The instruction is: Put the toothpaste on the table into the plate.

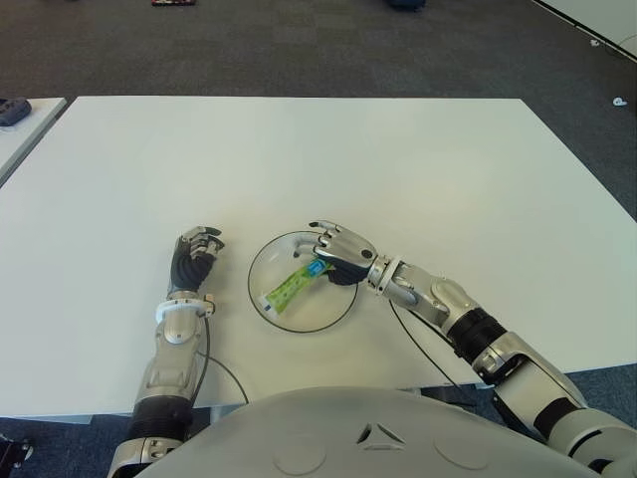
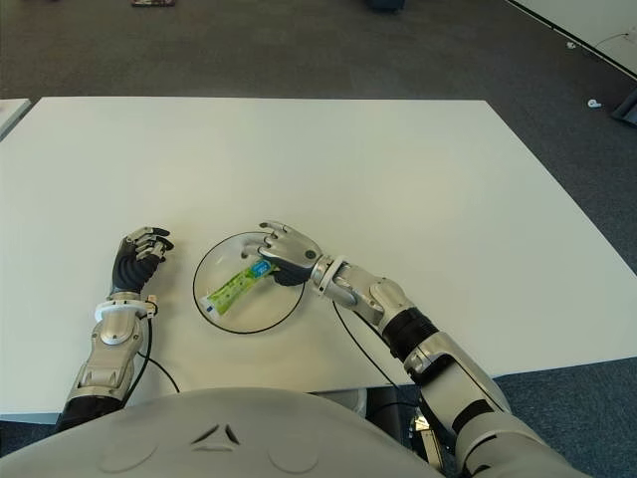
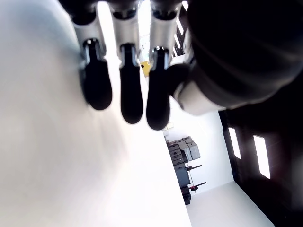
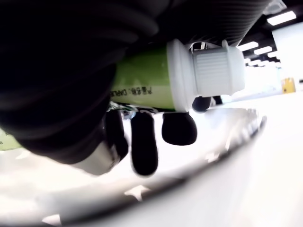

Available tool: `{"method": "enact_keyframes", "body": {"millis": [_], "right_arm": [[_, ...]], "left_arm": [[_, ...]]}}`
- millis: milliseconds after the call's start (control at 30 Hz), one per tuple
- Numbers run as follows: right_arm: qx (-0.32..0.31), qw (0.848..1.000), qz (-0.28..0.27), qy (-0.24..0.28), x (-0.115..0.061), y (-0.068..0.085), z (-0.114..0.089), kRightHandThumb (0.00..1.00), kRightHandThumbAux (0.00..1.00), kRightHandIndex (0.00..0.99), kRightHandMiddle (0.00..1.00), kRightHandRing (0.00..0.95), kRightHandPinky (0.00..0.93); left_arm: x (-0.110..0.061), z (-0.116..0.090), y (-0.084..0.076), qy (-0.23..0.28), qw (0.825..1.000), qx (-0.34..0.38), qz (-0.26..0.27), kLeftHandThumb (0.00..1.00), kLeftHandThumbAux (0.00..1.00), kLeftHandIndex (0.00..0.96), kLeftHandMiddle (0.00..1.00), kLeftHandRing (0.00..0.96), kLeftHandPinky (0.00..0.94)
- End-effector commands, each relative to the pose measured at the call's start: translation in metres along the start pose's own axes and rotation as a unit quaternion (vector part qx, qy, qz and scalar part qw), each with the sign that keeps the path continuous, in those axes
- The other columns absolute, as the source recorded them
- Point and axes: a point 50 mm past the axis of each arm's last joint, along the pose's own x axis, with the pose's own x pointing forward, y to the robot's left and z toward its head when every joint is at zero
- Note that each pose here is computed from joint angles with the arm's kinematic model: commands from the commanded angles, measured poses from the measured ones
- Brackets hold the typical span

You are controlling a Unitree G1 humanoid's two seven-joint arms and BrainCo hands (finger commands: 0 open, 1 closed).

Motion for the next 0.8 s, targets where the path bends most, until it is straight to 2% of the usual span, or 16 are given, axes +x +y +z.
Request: {"method": "enact_keyframes", "body": {"millis": [33, 233, 400, 500, 800], "right_arm": [[-0.026, 0.999, -0.034, -0.001, -0.001, -0.028, -0.002, 0.348, 0.631, 0.019, 0.0, 0.0, 0.0], [-0.014, 0.999, -0.041, -0.009, -0.006, -0.041, 0.001, 0.301, 0.475, 0.001, 0.0, 0.0, 0.0], [0.0, 0.999, -0.036, -0.013, -0.007, -0.045, 0.001, 0.309, 0.331, 0.0, 0.0, 0.0, 0.0], [0.004, 0.999, -0.033, -0.019, -0.009, -0.047, 0.0, 0.317, 0.284, 0.0, 0.0, 0.0, 0.0], [0.015, 0.998, -0.037, -0.049, -0.015, -0.058, -0.003, 0.305, 0.231, 0.0, 0.0, 0.0, 0.0]], "left_arm": [[-0.003, -0.009, -0.004, 0.022, 1.0, 0.003, -0.004, 0.706, 0.723, 0.427, 0.538, 0.489, 0.414], [-0.004, -0.009, -0.004, 0.02, 1.0, 0.003, -0.005, 0.705, 0.723, 0.427, 0.535, 0.49, 0.406], [-0.004, -0.008, -0.004, 0.021, 1.0, 0.004, -0.005, 0.706, 0.722, 0.427, 0.545, 0.495, 0.407], [-0.004, -0.008, -0.004, 0.025, 1.0, 0.008, -0.003, 0.706, 0.722, 0.427, 0.545, 0.495, 0.401], [-0.004, -0.008, -0.004, 0.025, 1.0, 0.014, -0.003, 0.704, 0.722, 0.427, 0.535, 0.491, 0.415]]}}
